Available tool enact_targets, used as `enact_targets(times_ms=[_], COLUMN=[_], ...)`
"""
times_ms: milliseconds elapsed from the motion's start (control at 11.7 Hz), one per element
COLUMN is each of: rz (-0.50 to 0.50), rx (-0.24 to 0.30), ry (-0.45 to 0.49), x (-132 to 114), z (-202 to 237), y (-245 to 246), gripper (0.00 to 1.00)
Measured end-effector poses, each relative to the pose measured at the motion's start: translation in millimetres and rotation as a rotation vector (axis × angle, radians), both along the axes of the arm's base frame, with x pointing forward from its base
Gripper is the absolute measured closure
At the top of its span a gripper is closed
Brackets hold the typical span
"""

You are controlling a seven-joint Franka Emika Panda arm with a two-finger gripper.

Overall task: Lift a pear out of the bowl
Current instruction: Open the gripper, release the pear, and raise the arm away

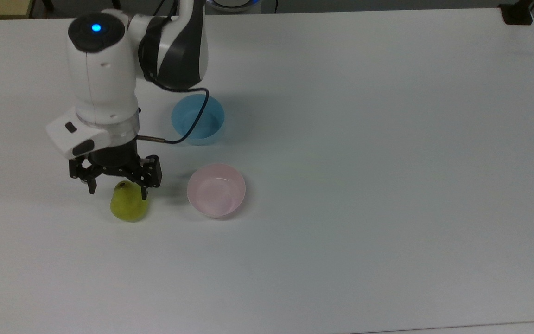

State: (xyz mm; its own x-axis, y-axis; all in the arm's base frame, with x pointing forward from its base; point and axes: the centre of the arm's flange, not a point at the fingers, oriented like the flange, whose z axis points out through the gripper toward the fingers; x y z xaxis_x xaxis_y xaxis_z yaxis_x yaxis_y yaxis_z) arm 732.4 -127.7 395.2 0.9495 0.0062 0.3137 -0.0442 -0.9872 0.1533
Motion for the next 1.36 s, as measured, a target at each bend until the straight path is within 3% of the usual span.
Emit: enact_targets(times_ms=[341,767,1023,1364], rz=[0.013,-0.045,-0.086,-0.070], rx=[0.029,0.066,0.073,0.092], ry=[0.065,0.196,0.277,0.280], x=[-24,-67,-103,-153], z=[80,136,166,202], y=[54,125,131,145], gripper=[0.00,0.00,0.00,0.00])
